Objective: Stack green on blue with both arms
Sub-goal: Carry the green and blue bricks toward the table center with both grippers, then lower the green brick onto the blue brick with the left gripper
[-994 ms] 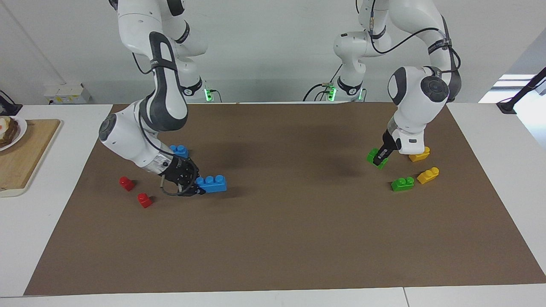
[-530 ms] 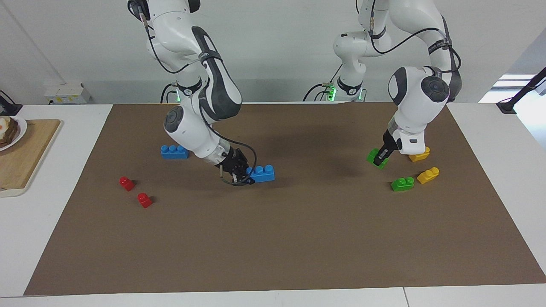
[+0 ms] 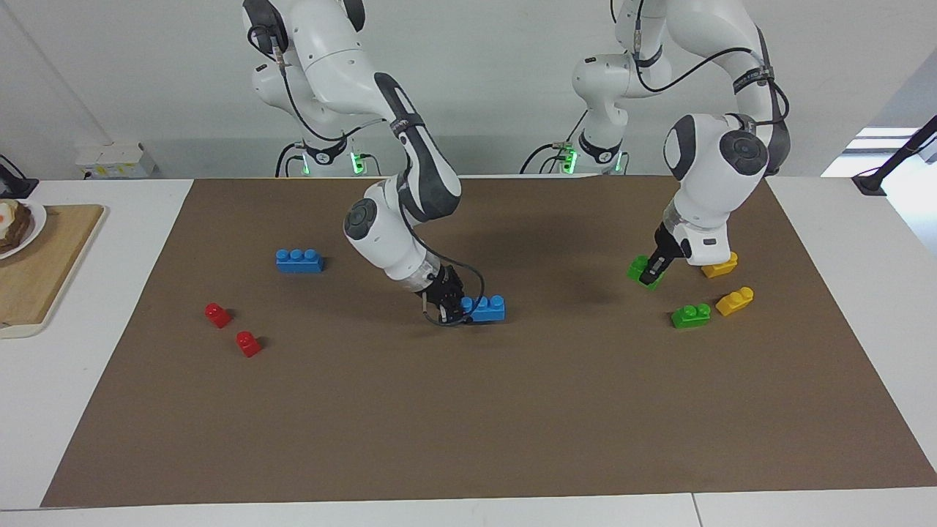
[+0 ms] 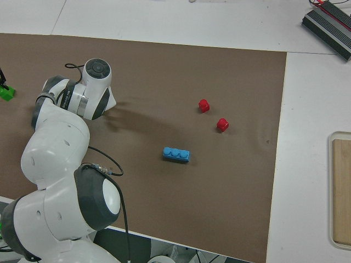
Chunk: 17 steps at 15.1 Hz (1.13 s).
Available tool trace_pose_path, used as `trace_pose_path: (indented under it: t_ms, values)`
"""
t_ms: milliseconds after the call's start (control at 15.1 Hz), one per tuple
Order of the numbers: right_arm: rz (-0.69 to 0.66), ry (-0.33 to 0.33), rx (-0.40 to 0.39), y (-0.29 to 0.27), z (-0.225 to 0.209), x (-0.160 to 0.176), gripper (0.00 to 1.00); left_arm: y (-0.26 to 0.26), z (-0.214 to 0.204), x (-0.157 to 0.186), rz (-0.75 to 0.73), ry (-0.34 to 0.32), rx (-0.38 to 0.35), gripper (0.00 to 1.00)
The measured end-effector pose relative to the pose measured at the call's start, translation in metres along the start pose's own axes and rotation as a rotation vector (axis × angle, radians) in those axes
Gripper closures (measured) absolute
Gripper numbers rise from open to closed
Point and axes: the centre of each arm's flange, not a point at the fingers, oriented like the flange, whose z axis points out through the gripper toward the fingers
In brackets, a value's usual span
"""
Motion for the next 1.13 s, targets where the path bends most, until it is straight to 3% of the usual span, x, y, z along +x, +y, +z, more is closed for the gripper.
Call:
trace_pose_path:
  t_ms: [530, 1126]
  values:
    - [0.028, 0.011, 0.005, 0.006, 0.016, -0.003, 0.65, 0.04, -0.011, -0.039, -0.293, 0.015, -0.039, 0.66]
    - [0.035, 0.019, 0.006, 0.007, 0.025, 0.001, 0.65, 0.101, -0.018, -0.124, -0.408, 0.057, -0.083, 0.66]
